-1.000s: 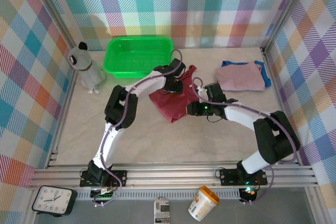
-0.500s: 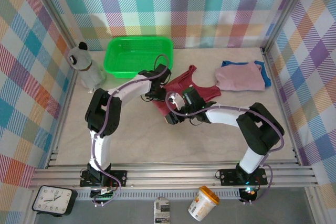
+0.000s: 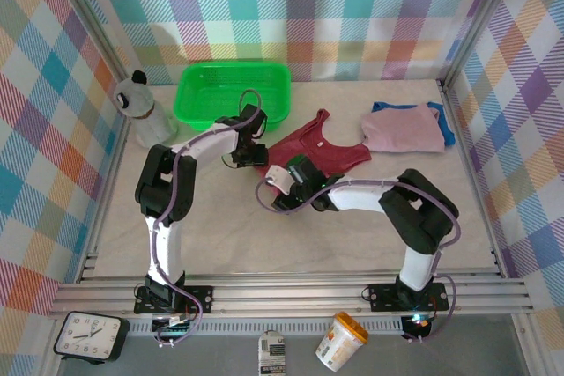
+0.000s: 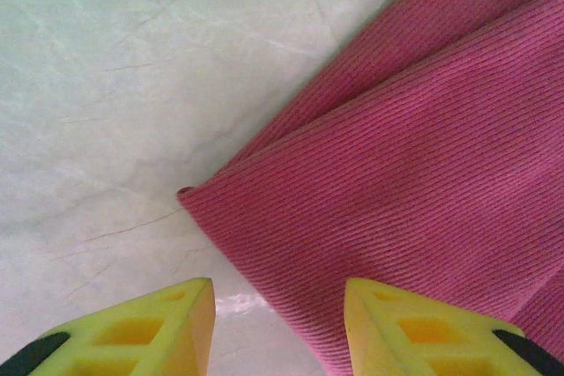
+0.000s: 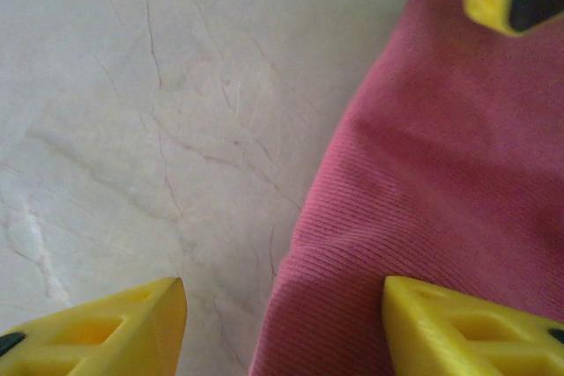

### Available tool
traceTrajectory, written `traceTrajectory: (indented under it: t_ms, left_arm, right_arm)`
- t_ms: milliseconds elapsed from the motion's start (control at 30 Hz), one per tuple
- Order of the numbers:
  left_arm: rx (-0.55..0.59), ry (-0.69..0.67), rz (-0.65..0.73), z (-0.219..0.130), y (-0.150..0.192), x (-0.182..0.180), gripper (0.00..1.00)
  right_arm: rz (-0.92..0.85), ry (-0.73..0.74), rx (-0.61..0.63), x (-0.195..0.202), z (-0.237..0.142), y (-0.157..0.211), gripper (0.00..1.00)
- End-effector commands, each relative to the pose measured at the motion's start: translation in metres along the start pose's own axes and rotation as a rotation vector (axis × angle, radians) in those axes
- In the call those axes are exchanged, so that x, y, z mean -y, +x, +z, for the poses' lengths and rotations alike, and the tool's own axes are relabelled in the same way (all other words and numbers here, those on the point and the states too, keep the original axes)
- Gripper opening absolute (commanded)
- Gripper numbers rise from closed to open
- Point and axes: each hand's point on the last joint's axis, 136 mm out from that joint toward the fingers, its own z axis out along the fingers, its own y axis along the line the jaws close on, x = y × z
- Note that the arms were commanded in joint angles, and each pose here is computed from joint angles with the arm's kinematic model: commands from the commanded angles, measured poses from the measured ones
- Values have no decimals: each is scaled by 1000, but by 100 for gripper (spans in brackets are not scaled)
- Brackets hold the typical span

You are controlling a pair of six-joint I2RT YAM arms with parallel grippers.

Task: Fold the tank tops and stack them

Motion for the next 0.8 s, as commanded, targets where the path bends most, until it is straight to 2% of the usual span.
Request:
traceTrajectory:
  t_ms: [0,100,200,367,500,667,767]
  left_arm:
    - [-41,34,-11,17,3,-1,43]
    - [-59,21,-5,24,5,-4,43]
    - [-81,-5,9,29,9,-9,41]
    - [-74,-41,24,33,9,-20,33]
    - [-80,-57,27,31,8,-26,22]
    - [-69,-78,33,12,6,-29,3]
    - [-70,-136,33,-9,10,-41,1]
  right_arm:
    - [-96,41,-74,4,10,15,60]
    - [-95,61,-117,6,11,25,58]
    - [-76,66,-145,6,10,34,51]
    - [-34,46,-162,1,4,39,23]
    - [-11,19,-147,-4,-3,34,10]
    - [16,-39,-115,-21,-12,21,4]
    - [35,-95,-100,-40,-18,11,3]
